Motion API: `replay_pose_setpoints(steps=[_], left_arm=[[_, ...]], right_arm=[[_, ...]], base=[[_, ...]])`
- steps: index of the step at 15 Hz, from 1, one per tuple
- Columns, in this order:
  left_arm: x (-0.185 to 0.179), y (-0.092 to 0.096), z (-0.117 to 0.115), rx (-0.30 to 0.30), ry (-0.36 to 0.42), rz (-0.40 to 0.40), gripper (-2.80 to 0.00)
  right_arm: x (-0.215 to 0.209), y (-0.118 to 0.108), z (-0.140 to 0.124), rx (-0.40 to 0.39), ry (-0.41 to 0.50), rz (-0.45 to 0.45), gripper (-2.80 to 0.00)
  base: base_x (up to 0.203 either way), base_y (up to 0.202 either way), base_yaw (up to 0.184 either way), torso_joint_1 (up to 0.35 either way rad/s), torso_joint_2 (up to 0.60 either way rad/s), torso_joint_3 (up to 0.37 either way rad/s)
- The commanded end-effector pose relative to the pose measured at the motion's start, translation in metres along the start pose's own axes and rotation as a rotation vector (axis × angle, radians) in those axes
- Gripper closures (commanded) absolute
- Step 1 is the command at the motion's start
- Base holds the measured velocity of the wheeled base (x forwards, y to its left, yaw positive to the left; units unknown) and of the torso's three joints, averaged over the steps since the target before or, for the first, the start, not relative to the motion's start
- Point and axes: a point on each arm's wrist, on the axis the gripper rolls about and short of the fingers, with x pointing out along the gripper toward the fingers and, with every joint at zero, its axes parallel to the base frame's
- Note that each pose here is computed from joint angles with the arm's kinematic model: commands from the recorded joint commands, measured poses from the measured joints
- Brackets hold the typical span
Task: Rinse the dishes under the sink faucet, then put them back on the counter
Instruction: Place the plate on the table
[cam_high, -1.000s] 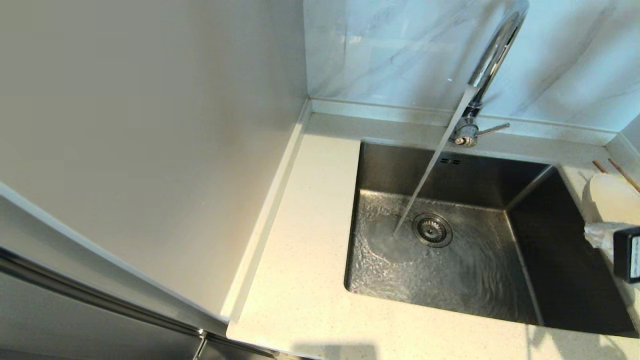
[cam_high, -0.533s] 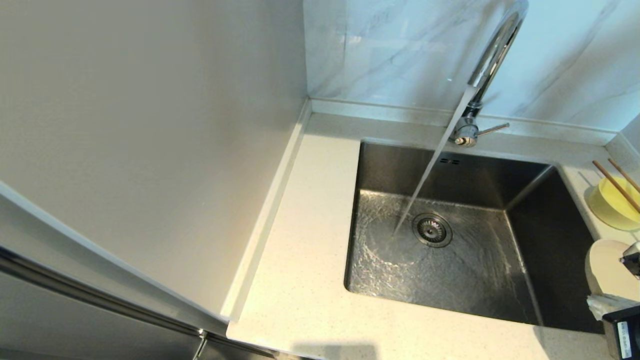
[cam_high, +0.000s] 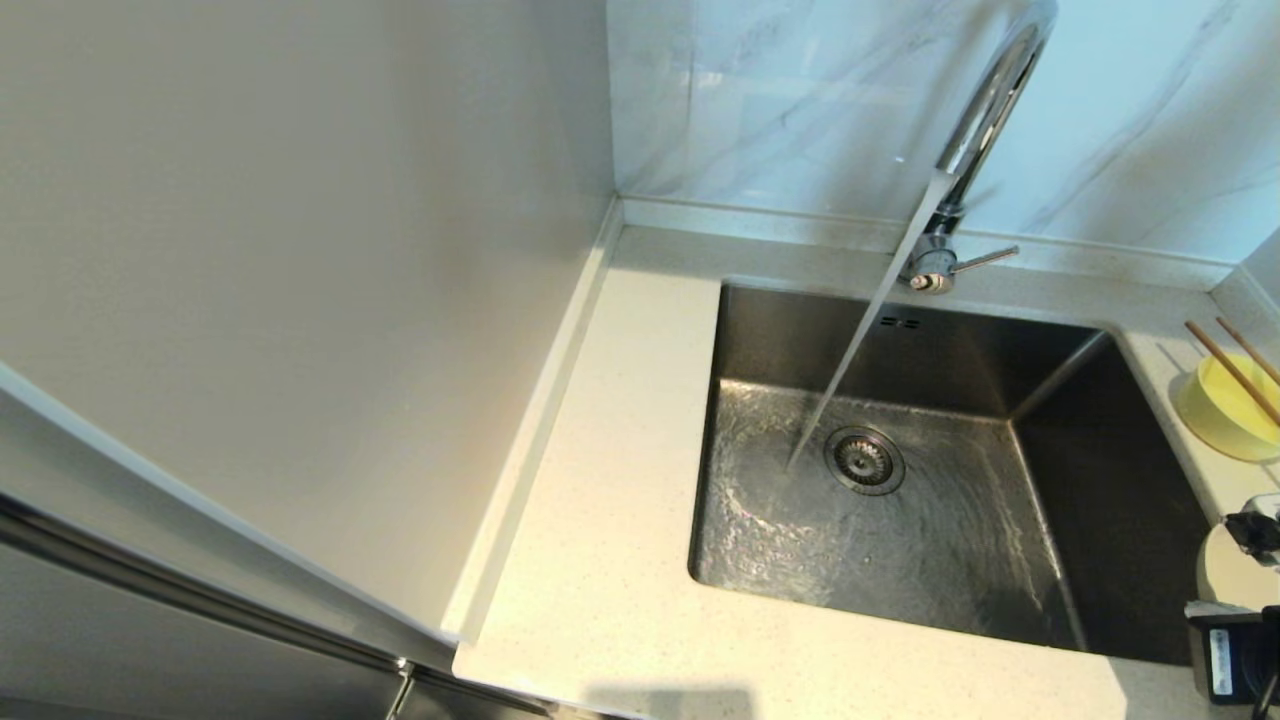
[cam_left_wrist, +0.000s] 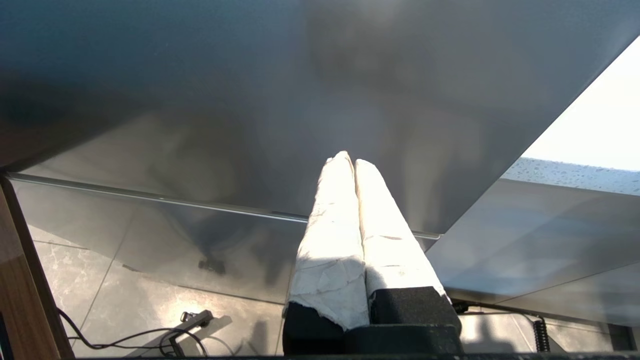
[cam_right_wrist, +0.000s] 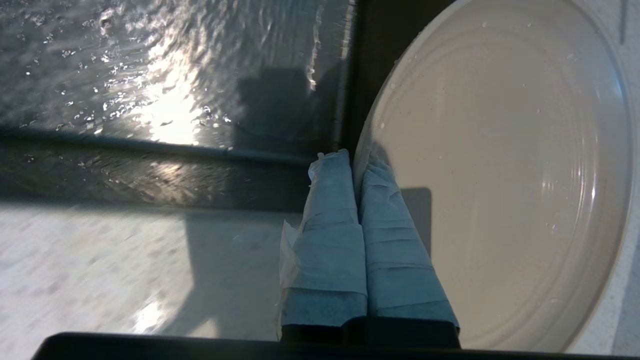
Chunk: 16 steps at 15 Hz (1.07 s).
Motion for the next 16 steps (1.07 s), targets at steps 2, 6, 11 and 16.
replay_pose_setpoints(steps=[2,6,11,16], left_arm=[[0.0,0.0,0.0,0.0,0.0,0.0,0.0],[0.0,0.0,0.0,0.0,0.0,0.0,0.0],[0.0,0.0,0.0,0.0,0.0,0.0,0.0],[0.0,0.0,0.0,0.0,0.0,0.0,0.0]], right_arm=[[0.02,-0.007,0.002,0.025,0.075,-0.059,0.0],[0.035,-0.022,0.013,0.092,0.095,-0.132,0.0],[0.038,-0.026,0.018,0.157,0.083,-0.146,0.0],[0.038,-0.026,0.02,0.185,0.076,-0.148,0.0]], base=[[0.0,0.0,0.0,0.0,0.0,0.0],[0.0,0.0,0.0,0.0,0.0,0.0],[0.0,0.0,0.0,0.0,0.0,0.0],[0.0,0.0,0.0,0.0,0.0,0.0]])
